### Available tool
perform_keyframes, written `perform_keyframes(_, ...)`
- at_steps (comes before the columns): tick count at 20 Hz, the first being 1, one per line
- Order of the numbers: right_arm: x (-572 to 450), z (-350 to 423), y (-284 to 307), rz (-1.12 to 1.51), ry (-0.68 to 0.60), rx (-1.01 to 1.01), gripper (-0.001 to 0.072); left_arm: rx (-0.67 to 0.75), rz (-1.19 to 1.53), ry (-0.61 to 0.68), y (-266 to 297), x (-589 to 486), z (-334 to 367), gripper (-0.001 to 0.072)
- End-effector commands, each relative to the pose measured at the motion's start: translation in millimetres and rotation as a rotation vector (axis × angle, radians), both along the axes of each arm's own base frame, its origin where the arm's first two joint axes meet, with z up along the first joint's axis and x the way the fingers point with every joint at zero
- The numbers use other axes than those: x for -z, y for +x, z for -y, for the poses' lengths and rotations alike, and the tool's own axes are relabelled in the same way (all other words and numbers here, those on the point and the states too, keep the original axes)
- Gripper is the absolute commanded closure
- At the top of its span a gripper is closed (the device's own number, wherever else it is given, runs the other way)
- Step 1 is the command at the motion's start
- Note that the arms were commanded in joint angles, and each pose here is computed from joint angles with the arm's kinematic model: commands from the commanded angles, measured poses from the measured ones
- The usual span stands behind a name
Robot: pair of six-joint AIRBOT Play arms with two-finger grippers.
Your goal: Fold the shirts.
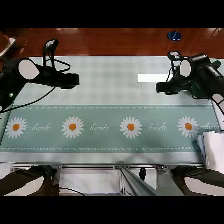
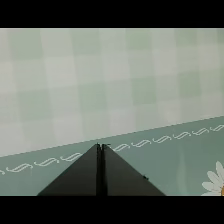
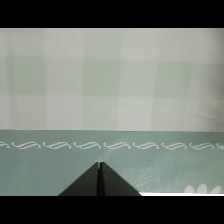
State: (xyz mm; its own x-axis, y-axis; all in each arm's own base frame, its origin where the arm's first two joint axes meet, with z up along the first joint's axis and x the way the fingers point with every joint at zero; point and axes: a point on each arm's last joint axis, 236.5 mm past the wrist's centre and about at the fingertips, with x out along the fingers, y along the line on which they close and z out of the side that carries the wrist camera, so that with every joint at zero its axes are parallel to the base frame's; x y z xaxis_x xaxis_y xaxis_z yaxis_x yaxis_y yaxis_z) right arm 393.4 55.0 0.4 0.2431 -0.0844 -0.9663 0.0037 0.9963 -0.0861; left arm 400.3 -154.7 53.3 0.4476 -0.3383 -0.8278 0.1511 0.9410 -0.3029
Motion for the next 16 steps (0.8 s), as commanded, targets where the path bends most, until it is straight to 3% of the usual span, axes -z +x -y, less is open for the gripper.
perform_keyframes(1, 0.2, -0.2, 0.0, 0.0, 0.0, 0.0, 0.0683, -0.001, 0.001, 0.0, 0.5, -0.3, -0.3, 0.0683)
perform_keyframes(16, -1.2, -1.9, 6.2, 0.026, 0.006, -0.004, 0.0683, -0.001, 0.001, 0.0, 0.5, -0.3, -0.3, 0.0683)
